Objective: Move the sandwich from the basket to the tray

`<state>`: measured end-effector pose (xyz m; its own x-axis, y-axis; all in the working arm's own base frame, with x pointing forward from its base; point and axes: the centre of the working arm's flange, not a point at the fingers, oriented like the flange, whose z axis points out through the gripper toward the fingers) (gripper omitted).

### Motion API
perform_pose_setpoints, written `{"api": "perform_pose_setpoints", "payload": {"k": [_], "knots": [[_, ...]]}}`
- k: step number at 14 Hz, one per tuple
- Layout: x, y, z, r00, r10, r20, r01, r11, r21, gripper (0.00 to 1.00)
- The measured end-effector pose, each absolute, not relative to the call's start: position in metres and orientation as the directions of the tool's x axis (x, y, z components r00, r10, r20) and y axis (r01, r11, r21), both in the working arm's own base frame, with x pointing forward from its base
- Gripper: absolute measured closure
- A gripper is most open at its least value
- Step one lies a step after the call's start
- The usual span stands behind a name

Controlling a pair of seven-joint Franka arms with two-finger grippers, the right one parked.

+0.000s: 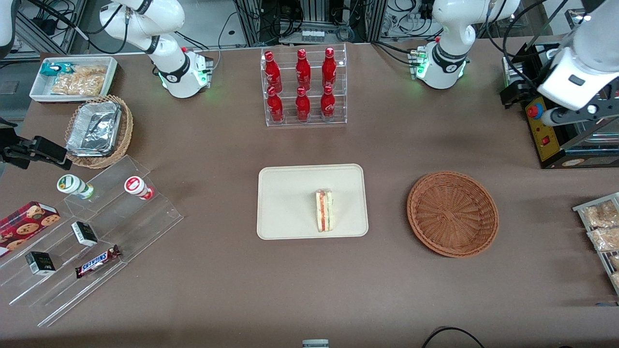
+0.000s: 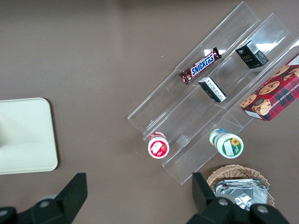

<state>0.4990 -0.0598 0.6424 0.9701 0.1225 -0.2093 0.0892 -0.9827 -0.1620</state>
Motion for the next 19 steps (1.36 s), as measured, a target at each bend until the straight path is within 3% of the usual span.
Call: {"api": "perform_pose_setpoints", "payload": {"k": [9,12,19], "knots": [[0.502,-0.06,0.647,0.973,0.119,-0.2,0.09,-0.984,-0.151,0.0],[0.51,-0.06,0.641,0.979,0.025,-0.204,-0.001,-0.992,-0.128,0.0],[0.54,-0.058,0.627,0.989,-0.04,-0.141,-0.044,-0.999,-0.024,0.0]]}}
